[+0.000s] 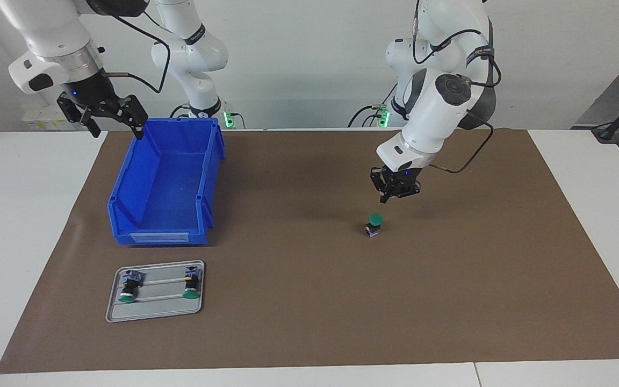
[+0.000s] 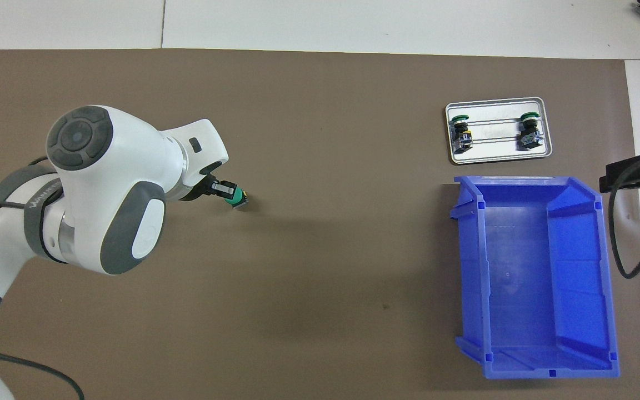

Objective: Place and press button with both arms

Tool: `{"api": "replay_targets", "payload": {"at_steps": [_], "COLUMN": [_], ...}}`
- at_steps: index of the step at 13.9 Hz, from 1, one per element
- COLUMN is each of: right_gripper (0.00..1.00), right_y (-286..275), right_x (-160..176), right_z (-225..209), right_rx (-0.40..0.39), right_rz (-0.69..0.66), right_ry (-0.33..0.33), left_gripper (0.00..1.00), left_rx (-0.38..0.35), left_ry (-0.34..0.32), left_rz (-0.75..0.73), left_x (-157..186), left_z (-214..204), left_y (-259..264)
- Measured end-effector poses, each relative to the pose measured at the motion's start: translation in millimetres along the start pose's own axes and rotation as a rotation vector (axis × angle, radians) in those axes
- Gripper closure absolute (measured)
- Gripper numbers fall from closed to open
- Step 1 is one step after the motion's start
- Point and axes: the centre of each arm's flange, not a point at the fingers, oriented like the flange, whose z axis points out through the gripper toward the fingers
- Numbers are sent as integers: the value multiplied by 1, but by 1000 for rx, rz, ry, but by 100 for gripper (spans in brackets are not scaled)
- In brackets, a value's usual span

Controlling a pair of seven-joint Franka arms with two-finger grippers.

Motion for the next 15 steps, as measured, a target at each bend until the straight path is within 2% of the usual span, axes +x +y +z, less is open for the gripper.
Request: {"api": "replay_targets", "payload": {"at_steps": [4, 8, 15], "right_gripper": [0, 0, 0], "right_y": [0, 0, 0], "right_x": [0, 0, 0], "right_z": [0, 0, 1], "right_rx": [0, 0, 0], "right_rz": [0, 0, 0], "right_ry": [0, 0, -1], "left_gripper": [99, 99, 99], "left_rx": [13, 15, 14], "left_ry": [37, 78, 90], "left_rz": [-20, -34, -33], "left_x": [1, 8, 8], "left_z": [47, 52, 70], "left_y": [0, -8, -8]}}
